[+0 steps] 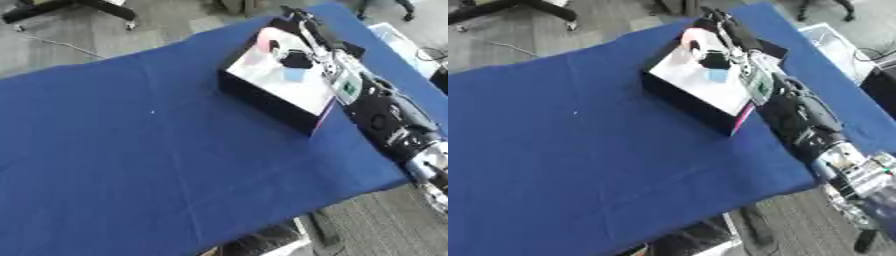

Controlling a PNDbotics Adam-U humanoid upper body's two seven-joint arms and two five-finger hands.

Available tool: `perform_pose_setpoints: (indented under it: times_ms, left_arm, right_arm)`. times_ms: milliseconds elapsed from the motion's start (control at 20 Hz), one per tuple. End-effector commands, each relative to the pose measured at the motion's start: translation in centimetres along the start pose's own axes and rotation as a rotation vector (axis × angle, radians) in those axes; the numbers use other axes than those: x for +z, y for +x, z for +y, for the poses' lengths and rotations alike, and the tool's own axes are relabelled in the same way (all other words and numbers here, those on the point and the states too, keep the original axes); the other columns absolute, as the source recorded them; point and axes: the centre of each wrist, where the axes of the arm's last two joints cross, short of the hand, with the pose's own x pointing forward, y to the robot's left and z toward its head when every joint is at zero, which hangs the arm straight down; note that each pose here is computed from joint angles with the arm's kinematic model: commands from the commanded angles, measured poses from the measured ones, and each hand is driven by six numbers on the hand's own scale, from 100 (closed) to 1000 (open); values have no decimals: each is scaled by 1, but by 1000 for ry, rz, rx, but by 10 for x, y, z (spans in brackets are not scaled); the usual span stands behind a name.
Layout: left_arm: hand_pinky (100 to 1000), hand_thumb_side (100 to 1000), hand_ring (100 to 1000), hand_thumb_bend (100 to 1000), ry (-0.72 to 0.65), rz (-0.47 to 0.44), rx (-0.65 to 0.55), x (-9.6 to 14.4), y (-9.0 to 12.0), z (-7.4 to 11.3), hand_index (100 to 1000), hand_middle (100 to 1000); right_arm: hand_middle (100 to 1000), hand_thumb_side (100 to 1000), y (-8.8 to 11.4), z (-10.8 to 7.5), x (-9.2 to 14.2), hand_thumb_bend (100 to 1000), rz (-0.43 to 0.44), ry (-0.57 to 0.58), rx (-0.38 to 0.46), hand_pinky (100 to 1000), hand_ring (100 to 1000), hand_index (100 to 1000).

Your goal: Pick up the objects with one hand, pass them to the other hand, and then place them into the box on the other side of the table.

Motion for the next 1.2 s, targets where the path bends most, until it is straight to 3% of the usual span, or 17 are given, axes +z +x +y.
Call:
perform_pose_setpoints:
  times_ms: [50, 250, 400, 550, 650, 800, 950, 1050, 1150, 1200]
  left_arm:
    - [805, 669, 647, 100, 10, 1, -34, -1, 1, 8, 690, 633]
    - [805, 659, 651, 100, 18, 41, -67, 1, -7, 13, 691, 636]
    - [804, 612, 661, 100, 34, 82, -144, 0, -13, 25, 698, 648]
    - [803, 550, 670, 100, 44, 140, -296, -5, -18, 46, 709, 659]
    - [801, 507, 678, 100, 43, 187, -415, -9, -22, 62, 723, 670]
    - [799, 384, 697, 100, 10, 332, -649, -18, -35, 91, 766, 697]
    - [797, 440, 707, 107, -24, 511, -827, -24, -59, 117, 796, 712]
    - [796, 454, 716, 184, -36, 621, -894, -27, -76, 135, 810, 726]
    - [792, 422, 732, 337, -53, 723, -973, -27, -92, 152, 828, 745]
    - [788, 414, 730, 352, -61, 766, -1019, -26, -100, 160, 828, 745]
  right_arm:
    - [925, 553, -2, -42, -6, 324, -40, -33, 110, 862, 891, 1000]
    - [920, 408, 32, -76, -4, 316, -162, -234, 64, 855, 878, 1000]
    - [899, 252, 81, -92, 10, 347, -326, -403, -15, 849, 859, 998]
    - [883, 167, 141, -97, 38, 349, -538, -507, -101, 844, 846, 978]
    - [873, 128, 170, -95, 56, 335, -645, -528, -154, 841, 837, 963]
    - [863, 119, 195, -78, 67, 297, -800, -498, -215, 838, 829, 952]
    - [859, 127, 210, -60, 73, 227, -885, -457, -275, 834, 824, 953]
    - [859, 134, 218, -51, 76, 188, -915, -439, -317, 833, 824, 956]
    - [860, 153, 224, -43, 79, 125, -929, -421, -359, 833, 824, 963]
    - [859, 142, 227, -39, 81, 187, -934, -411, -378, 832, 823, 964]
